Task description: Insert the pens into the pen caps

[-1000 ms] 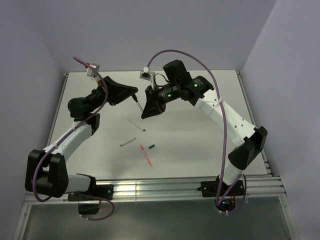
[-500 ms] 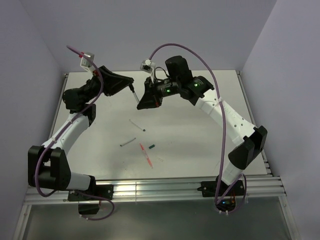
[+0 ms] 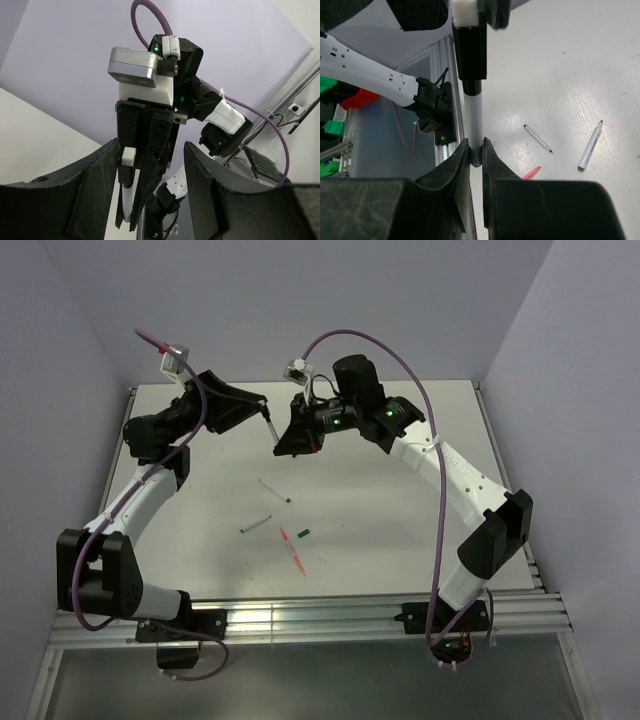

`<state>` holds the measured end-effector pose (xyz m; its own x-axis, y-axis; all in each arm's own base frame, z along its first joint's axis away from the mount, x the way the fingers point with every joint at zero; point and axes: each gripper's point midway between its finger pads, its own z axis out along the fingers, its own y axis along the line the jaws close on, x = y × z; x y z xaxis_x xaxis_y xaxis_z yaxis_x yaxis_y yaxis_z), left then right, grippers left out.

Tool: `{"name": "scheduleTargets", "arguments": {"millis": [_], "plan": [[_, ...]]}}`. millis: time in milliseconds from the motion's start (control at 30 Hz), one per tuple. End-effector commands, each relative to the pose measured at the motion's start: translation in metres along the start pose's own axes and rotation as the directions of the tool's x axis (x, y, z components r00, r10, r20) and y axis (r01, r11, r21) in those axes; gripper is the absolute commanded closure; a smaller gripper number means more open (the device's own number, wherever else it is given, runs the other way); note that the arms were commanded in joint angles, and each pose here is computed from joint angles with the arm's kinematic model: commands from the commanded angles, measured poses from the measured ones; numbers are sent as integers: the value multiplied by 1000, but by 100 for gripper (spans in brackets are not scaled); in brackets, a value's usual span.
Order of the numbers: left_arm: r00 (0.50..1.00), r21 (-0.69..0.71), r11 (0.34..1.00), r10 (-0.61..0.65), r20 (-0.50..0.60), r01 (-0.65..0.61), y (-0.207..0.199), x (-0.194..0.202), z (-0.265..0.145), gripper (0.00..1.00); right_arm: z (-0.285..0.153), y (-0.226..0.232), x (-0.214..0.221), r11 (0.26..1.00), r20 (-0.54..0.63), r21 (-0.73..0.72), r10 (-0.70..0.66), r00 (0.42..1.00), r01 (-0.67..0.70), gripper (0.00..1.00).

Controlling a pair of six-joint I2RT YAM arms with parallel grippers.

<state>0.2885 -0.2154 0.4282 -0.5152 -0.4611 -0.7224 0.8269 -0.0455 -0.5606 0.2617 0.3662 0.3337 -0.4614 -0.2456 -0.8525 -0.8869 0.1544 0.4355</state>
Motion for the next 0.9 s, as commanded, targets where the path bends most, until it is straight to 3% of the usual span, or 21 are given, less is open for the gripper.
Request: {"name": "scheduleTargets", "arguments": {"millis": [0,133,200,300,333,367,433,467,500,667,767,867], "plan": [[992,-18,992,124,-4,-124,-10,-8,-8,41,-21,11,-18,999,68,18,-38,997,37,100],[995,-206,973,98,-26,-101,35,-13,-31,37,-54,-23,-8,994,75,105,31,997,-39,100],[990,-303,943,129,-61,-141,58,-16,-44,33,-83,-56,6,966,64,252,39,997,-54,100],[968,-335,909,212,-136,-247,71,-21,-48,32,-119,-98,37,903,21,420,90,996,-90,100],[976,-390,899,144,-162,-197,83,-14,-54,21,-125,-114,55,884,-23,462,99,995,-77,100],[953,-400,869,228,-200,-292,87,-28,-51,18,-137,-130,74,839,-60,536,148,987,-93,100],[956,-451,851,175,-237,-267,98,-23,-56,16,-159,-163,106,779,-114,619,219,969,-103,100],[945,-464,831,213,-247,-308,99,-33,-55,14,-168,-173,122,749,-137,652,267,954,-116,100],[940,-468,822,227,-254,-325,99,-35,-55,1,-182,-188,135,699,-154,706,307,939,-113,100],[908,-502,761,297,-296,-412,95,-49,-55,0,-244,-260,197,533,-148,823,537,831,-198,100],[925,-528,762,261,-277,-374,103,-44,-55,0,-277,-298,218,440,-124,875,609,783,-203,100],[941,-561,757,235,-243,-334,114,-42,-58,0,-293,-326,227,399,-111,893,643,757,-207,100]]}}
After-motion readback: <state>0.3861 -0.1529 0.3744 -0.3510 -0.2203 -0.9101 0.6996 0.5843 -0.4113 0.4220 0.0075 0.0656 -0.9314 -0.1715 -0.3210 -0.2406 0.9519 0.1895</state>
